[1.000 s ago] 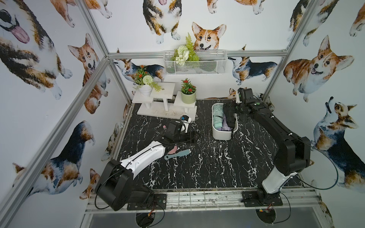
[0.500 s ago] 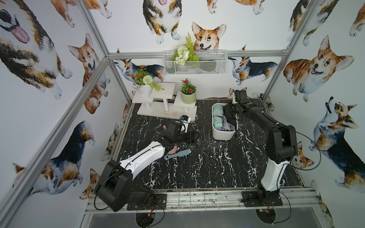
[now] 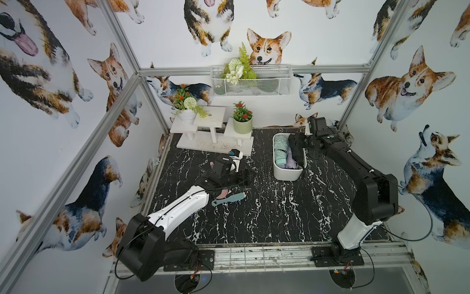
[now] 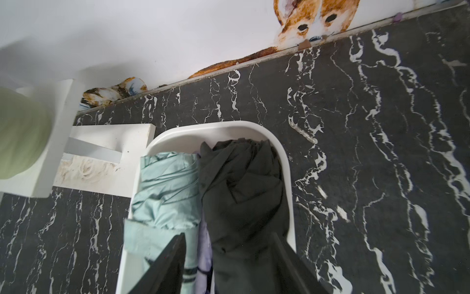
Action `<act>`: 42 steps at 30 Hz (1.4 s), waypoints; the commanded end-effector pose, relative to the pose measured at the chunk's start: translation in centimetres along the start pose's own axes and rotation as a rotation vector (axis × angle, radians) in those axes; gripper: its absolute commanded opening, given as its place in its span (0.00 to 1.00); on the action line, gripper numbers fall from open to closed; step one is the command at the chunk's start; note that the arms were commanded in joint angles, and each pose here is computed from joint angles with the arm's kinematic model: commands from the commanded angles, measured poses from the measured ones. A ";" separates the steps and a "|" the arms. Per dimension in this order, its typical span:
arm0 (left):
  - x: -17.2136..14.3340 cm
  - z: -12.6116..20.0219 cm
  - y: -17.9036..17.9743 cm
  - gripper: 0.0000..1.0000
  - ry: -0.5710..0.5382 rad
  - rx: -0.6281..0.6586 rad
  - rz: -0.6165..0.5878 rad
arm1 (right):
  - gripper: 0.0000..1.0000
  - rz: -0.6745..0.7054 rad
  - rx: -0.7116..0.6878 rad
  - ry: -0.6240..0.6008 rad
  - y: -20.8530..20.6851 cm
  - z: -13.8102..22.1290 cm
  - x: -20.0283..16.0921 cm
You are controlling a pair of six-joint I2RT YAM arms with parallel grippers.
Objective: Put the umbrella into the storage box
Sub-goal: Place the umbrella in the storage box, then reset both arms
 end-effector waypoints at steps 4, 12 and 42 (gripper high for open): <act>4.0 3.3 -1.1 0.80 -0.136 0.037 -0.055 | 0.70 0.016 0.012 -0.052 -0.7 4.0 0.2; 8.0 10.4 3.5 0.84 -0.374 0.320 -0.041 | 0.83 -0.061 0.038 -0.145 -5.6 6.4 -1.5; 0.4 11.8 27.7 0.84 -0.578 0.834 0.152 | 0.84 -0.030 -0.178 -0.293 -16.0 1.6 -14.0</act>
Point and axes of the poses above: each gripper's point midway between its finger pads, its own z axis back along the fingers, its own y axis along the line the jaws close on, x = y × z, the point moved 6 cm from there along z, back along the fingers, and after that the axes turned 3 degrees about z, right-handed, at the moved point
